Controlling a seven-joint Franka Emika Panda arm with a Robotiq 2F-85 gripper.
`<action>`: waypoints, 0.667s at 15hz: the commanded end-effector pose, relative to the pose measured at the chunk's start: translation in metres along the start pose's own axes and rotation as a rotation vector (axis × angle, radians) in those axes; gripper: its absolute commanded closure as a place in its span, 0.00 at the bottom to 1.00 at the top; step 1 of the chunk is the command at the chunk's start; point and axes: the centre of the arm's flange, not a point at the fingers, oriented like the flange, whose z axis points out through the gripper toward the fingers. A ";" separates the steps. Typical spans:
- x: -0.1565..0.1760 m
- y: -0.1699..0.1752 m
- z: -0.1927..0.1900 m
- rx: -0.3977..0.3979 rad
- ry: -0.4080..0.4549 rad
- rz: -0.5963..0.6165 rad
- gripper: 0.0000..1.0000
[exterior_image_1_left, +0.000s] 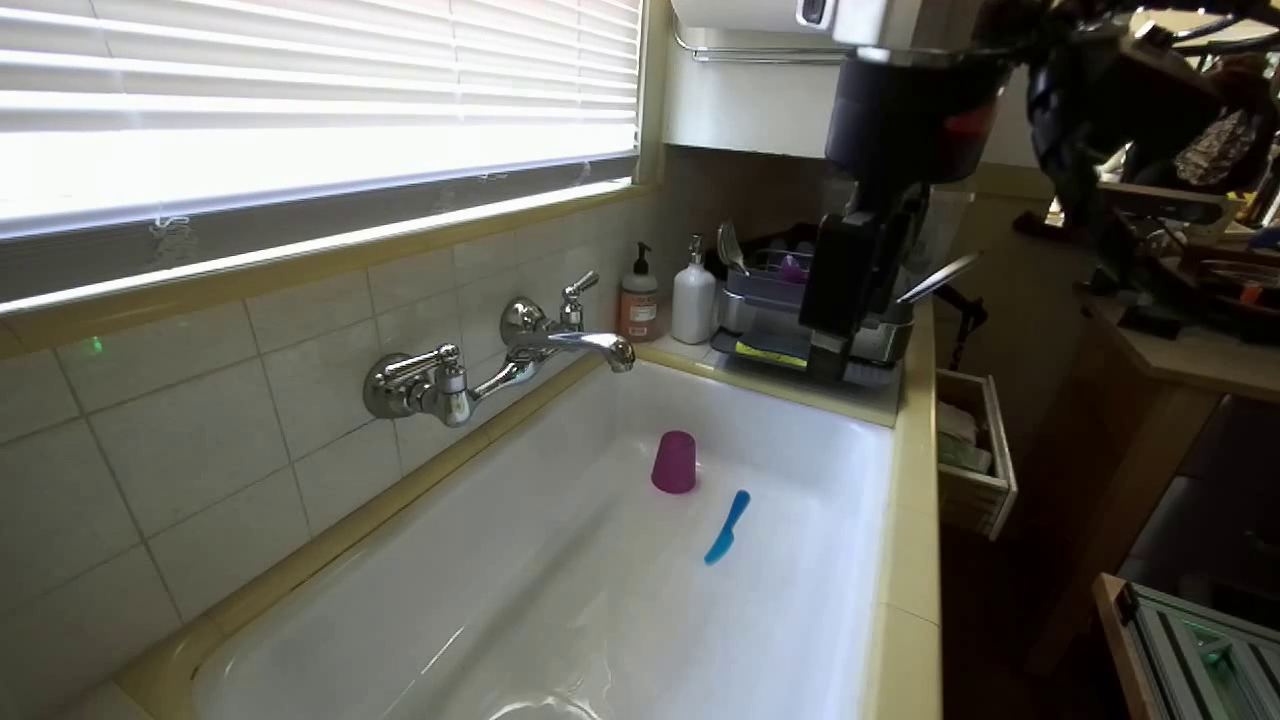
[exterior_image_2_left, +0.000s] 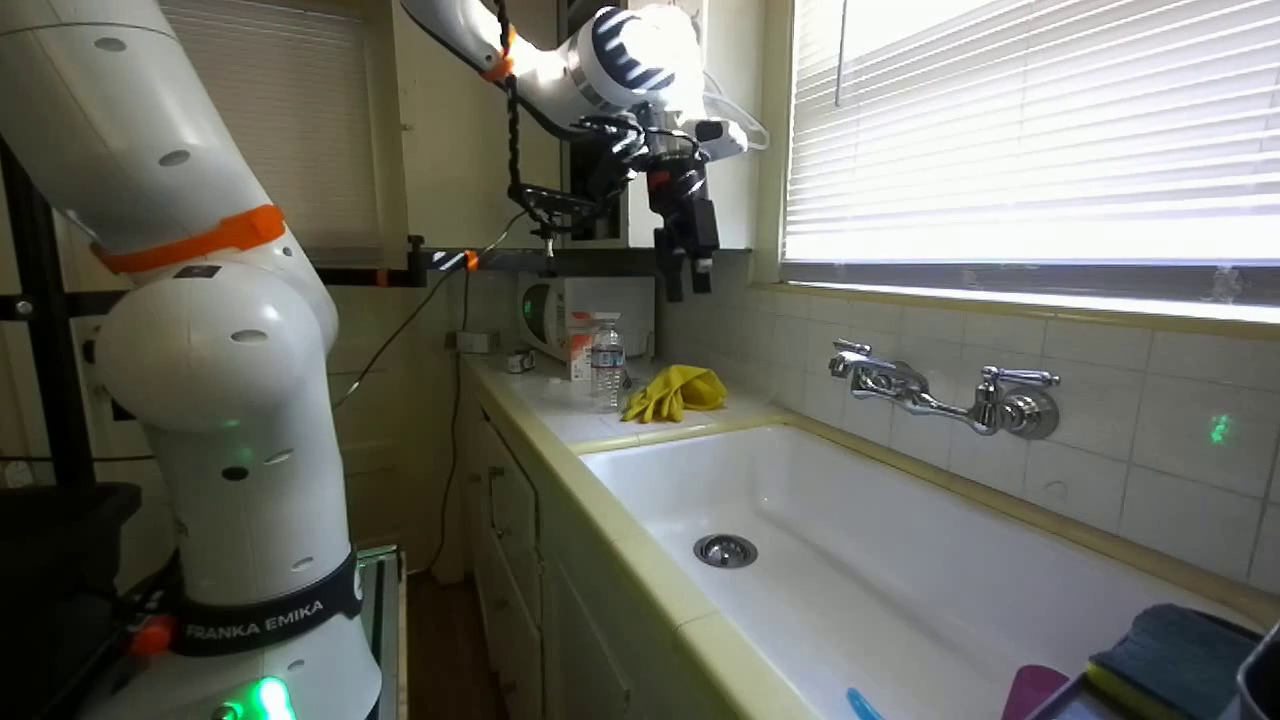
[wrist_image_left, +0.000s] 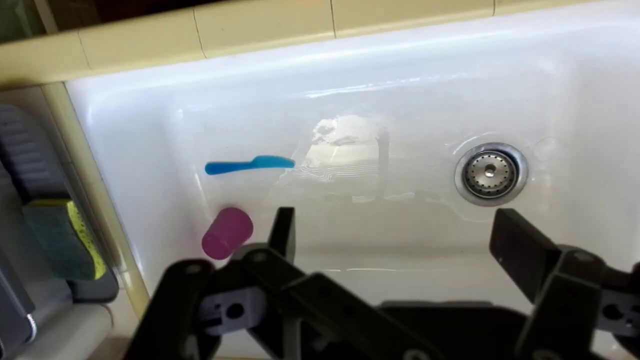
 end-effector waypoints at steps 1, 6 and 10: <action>0.012 0.033 0.038 0.015 -0.054 0.167 0.00; 0.025 0.092 0.074 0.051 -0.113 0.354 0.00; 0.030 0.106 0.075 0.043 -0.132 0.352 0.00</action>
